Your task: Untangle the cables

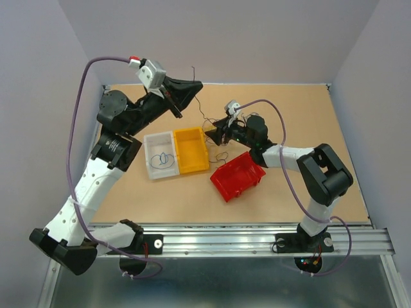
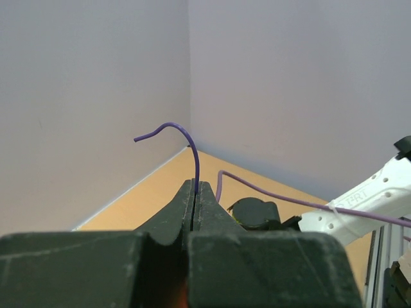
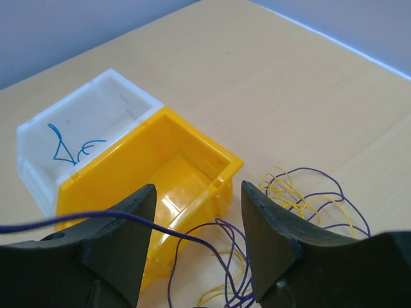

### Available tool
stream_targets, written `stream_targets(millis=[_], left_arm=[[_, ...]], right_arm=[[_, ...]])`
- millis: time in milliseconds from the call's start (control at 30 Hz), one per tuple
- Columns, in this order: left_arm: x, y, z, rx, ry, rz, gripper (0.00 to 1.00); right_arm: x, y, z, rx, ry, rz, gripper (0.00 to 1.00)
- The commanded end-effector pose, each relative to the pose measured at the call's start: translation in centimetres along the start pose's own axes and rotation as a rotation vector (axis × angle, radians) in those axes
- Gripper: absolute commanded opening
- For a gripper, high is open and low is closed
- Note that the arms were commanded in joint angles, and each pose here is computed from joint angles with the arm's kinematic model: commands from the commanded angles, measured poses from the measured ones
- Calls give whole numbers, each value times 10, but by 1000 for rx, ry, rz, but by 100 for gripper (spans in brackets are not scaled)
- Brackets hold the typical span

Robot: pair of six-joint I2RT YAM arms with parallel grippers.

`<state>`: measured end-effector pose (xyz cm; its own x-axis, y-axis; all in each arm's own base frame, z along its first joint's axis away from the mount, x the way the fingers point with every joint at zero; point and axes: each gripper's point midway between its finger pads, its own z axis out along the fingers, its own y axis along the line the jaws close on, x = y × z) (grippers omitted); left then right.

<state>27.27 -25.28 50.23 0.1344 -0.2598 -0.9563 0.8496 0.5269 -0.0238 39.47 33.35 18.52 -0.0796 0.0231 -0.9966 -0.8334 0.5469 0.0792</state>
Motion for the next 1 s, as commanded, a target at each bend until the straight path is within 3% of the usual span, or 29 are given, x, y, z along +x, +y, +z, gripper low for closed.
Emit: stream_targets(millis=[0, 100, 200, 233, 333, 467, 567, 800, 967], left_arm=[[-67, -13, -30, -43, -170, 126, 0], [-80, 5, -42, -172, -207, 178, 0], [-80, 26, -48, -283, -213, 209, 0], [-72, 32, -47, -303, -200, 208, 0], [-56, 47, -40, -338, -170, 212, 0], [-12, 52, -17, -266, -90, 209, 0], [54, 61, 9, -175, 45, 196, 0], [165, 66, 37, 10, 258, 180, 0], [198, 66, 45, 72, 304, 144, 9]], right_arm=[[-22, -4, 17, 0, -75, -30, 60], [-8, -9, 17, 29, -52, 4, 56], [-11, -6, 15, 20, -66, 11, 39], [-13, -5, 14, 19, -69, 19, 25], [-25, 2, 9, -1, -94, 24, 7], [-40, 15, -1, -39, -123, 21, 5], [-52, 18, -13, -21, -147, 23, 0], [-76, 31, -42, -11, -198, 33, 0], [-80, 40, -52, -37, -205, 27, 0]])
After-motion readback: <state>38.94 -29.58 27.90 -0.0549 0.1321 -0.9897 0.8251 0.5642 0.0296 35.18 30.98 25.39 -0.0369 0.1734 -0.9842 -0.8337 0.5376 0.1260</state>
